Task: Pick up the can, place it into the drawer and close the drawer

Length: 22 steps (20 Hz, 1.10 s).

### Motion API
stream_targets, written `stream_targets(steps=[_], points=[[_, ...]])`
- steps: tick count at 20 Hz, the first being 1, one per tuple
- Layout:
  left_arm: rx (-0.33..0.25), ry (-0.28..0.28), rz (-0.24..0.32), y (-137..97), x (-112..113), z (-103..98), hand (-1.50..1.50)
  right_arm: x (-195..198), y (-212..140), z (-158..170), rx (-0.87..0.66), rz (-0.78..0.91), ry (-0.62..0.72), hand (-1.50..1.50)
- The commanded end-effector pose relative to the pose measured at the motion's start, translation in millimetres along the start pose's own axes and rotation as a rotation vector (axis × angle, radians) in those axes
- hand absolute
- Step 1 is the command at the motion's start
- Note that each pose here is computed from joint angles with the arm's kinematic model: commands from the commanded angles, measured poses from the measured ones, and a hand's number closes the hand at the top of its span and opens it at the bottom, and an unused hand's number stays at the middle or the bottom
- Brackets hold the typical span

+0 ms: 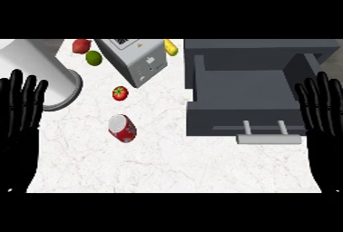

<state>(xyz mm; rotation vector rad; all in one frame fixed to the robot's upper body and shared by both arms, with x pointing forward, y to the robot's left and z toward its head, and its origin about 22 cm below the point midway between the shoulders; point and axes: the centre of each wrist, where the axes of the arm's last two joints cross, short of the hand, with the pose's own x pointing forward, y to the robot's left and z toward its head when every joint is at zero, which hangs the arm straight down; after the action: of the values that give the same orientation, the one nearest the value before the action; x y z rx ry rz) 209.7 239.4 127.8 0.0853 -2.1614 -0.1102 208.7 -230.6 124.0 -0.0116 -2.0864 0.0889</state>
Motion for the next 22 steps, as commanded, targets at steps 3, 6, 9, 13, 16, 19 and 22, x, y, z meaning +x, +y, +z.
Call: stream_targets(steps=[3,6,9,13,16,19,22], points=[[-0.234,-0.015,0.167,3.4,-5.2,-8.9,-1.50,-1.5,-0.4,-0.5,0.011,-0.003,-0.002,-1.50],[-0.486,-0.010,0.310,1.4,-11.1,-14.7,-1.50,-0.4,0.8,-5.0,0.041,-0.016,0.012,-1.50],[-0.471,0.354,0.127,30.1,-29.9,-1.4,-1.50,-18.7,-16.8,21.5,-0.200,0.047,0.285,-1.50],[-0.487,0.368,0.172,62.5,-29.1,-12.8,-1.50,-9.0,-41.7,31.4,-0.217,0.067,0.312,-1.50],[-0.515,0.392,0.175,79.1,-26.3,-10.6,-1.50,-2.1,-49.5,29.7,-0.233,0.064,0.312,-1.50],[-0.496,0.380,0.177,97.6,-8.3,-13.9,-1.50,-3.7,-60.9,50.5,-0.234,0.075,0.309,-1.50],[-0.488,0.379,0.168,94.1,-11.4,-17.2,-1.50,-10.2,-66.1,73.5,-0.211,0.065,0.307,-1.50]])
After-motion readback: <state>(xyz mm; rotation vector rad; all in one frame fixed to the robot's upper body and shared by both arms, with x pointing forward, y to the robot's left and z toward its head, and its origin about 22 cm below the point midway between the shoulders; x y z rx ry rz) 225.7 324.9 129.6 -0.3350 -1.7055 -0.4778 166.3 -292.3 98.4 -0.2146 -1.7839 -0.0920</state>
